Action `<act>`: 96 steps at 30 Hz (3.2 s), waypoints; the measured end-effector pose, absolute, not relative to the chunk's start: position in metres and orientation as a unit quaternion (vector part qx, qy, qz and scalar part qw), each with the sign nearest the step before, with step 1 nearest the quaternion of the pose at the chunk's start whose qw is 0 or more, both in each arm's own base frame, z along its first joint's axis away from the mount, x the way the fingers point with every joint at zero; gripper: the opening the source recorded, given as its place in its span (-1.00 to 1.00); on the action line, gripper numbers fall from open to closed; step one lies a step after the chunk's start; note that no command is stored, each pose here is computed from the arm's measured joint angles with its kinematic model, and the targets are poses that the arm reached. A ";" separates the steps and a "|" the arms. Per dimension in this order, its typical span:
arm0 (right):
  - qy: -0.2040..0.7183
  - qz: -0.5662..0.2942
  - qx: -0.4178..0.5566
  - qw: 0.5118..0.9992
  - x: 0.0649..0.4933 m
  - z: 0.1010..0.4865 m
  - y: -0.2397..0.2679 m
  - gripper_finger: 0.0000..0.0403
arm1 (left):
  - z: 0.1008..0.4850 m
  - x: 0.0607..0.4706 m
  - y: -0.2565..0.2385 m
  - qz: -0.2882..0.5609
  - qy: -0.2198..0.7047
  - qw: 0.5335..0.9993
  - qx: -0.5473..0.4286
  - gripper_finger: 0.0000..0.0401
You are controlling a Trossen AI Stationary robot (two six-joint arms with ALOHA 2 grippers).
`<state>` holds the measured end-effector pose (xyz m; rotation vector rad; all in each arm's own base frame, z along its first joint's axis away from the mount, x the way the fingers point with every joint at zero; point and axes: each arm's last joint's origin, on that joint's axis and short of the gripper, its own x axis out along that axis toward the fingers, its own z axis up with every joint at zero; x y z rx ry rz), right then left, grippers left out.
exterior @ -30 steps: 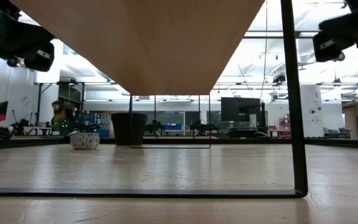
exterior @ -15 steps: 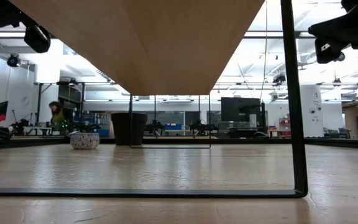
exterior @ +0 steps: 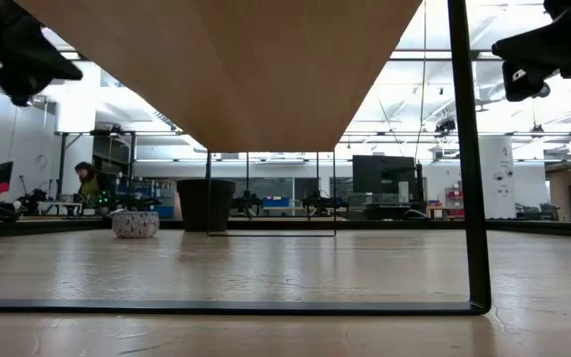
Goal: Pick & Place candle stick holders
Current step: Put the black candle holder on the shelf
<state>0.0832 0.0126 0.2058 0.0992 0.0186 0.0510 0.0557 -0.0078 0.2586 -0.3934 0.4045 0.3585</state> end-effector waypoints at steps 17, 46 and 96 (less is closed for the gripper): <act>0.009 0.026 0.049 0.998 0.083 0.206 0.013 -0.96 | 0.296 0.072 -0.033 0.091 0.515 0.810 -0.265 -0.98; 0.010 0.025 0.049 0.998 0.083 0.206 0.013 -0.96 | 0.190 0.077 -0.117 -0.127 0.541 0.719 -0.418 -0.32; 0.009 0.025 0.049 0.998 0.083 0.206 0.013 -0.96 | 0.166 0.086 -0.145 -0.060 0.382 0.858 -0.340 -0.33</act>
